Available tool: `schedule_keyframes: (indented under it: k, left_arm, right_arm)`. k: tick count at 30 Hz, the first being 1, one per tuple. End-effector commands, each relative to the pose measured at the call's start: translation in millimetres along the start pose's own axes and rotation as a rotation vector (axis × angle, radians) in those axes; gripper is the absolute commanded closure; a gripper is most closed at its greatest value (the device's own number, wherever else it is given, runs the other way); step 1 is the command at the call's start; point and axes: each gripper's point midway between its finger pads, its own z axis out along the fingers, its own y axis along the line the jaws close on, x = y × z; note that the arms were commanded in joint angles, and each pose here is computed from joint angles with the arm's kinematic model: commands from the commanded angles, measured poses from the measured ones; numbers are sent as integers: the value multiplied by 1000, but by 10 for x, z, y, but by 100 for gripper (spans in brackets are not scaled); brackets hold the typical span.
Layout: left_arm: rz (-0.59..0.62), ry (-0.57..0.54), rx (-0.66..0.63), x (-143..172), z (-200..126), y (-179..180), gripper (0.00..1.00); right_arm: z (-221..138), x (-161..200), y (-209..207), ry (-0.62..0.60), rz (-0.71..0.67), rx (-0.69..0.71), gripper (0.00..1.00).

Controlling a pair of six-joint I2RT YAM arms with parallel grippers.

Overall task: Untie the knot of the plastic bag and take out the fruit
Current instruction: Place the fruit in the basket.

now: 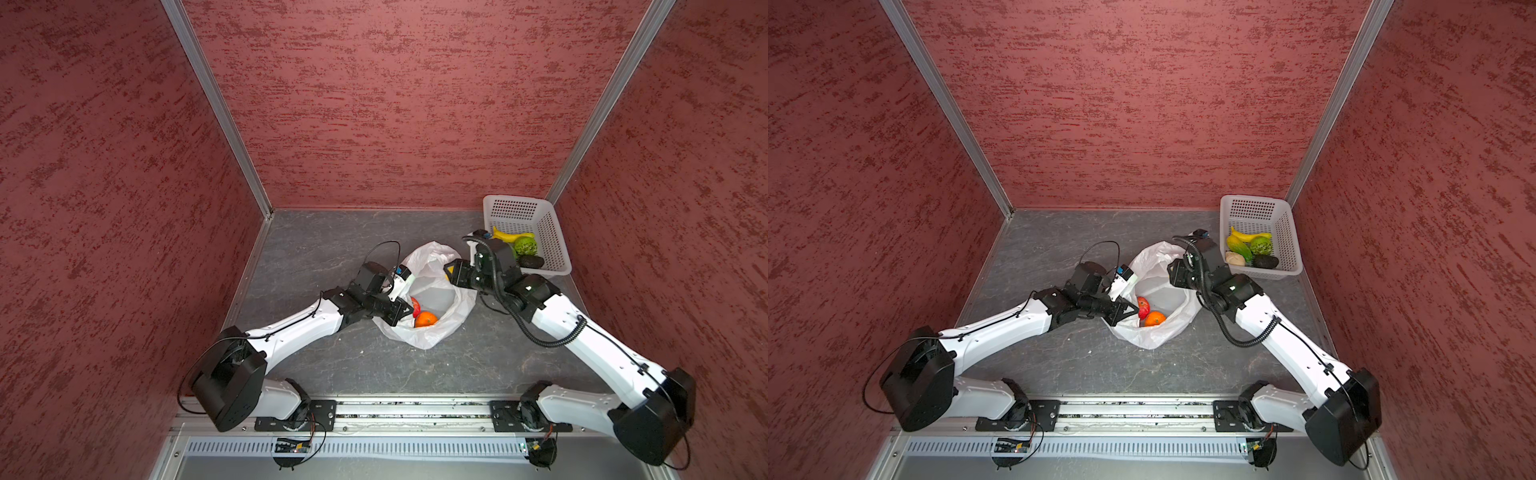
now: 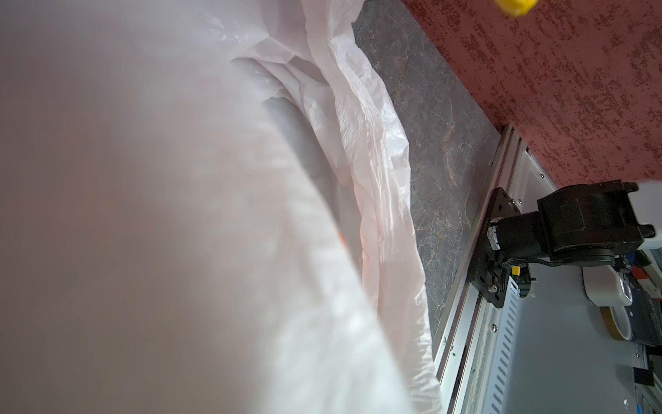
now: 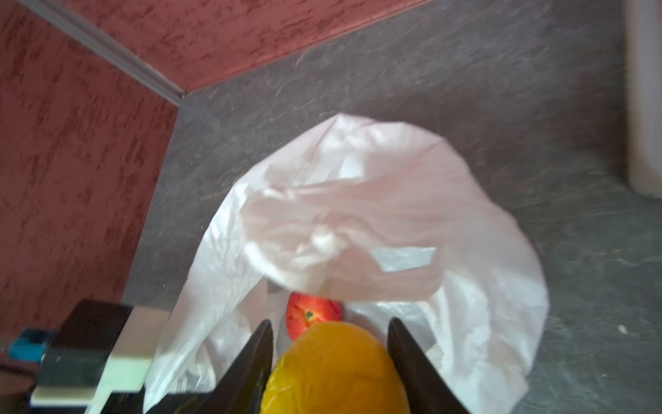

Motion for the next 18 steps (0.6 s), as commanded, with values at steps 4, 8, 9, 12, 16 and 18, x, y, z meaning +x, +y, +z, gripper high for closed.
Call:
schedule_keyframes:
  k: [4,8,9,12,16,18]
  left_arm:
    - [61,-8,2,-112,-171,-52,100]
    - [89,-9,9,-171,-215,-52,100]
    - [104,-5,12,-181,-221,-62,100]
    - [158,-4,13,-222,-250,-78,100]
    - [225,-4,15,-281,-290,-76,100]
    - [250,-8,19,-302,-321,-75,100]
  right_arm:
    - [-50,-680,-433,-182,72,55,52]
    - [34,-985,-919,-274,127,133,52]
    - [64,-1054,-1051,-298,140,159,52]
    - [141,-1271,-1392,-373,181,224,52]
    - [303,-1510,-1788,-447,218,311,52]
    - [407,-1585,-1965,-458,235,344,52]
